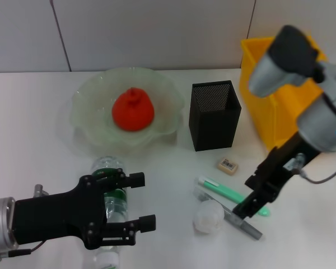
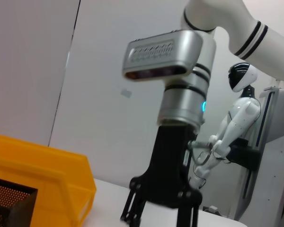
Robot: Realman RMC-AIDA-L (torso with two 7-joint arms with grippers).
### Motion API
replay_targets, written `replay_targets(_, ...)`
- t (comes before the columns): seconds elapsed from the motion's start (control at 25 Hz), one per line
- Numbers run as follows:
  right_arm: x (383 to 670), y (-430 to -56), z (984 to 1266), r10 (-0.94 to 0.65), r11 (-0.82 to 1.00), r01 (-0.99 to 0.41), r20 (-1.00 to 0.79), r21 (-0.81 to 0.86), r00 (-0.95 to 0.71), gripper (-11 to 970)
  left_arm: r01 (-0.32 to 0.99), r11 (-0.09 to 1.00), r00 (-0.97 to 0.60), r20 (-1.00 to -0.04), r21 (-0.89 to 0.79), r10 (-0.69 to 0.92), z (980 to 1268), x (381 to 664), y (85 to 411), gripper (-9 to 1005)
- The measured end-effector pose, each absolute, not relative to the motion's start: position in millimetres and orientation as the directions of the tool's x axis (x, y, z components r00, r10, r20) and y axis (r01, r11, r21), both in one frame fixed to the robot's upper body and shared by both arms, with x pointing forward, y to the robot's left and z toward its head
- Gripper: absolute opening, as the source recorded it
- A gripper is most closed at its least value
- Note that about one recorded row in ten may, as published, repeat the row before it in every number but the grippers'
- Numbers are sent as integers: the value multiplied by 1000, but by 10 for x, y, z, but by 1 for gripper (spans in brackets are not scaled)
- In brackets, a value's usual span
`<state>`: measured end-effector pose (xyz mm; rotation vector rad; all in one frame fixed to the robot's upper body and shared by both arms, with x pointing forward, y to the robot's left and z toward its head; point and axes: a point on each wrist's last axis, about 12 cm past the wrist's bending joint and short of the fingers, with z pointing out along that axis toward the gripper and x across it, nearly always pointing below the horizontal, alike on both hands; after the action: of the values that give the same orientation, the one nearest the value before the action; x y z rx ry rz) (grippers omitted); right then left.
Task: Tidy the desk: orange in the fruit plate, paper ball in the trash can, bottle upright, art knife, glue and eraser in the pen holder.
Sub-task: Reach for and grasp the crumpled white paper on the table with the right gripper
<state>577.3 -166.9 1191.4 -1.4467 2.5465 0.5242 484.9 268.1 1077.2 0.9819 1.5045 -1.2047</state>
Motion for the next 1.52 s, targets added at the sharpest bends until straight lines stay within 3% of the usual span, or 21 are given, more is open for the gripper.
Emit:
replay_targets(0.52, 5879, -1120, 11553, -856, 413, -893, -258, 178, -447, 668, 956, 204, -219, -975, -209, 27, 10736, 4846, 2606, 863)
replay_targets(1.4, 5763, -875, 11388, -912, 346, -929, -185, 134, -366, 661, 946, 252, -221, -974, -203, 47, 10632, 4862, 2541, 863)
replay_targets(1.52, 5769, -875, 11368, -913, 339, -933, -197, 122, -358, 623, 947, 253, -219, -975, -200, 48, 10626, 4860, 2541, 864)
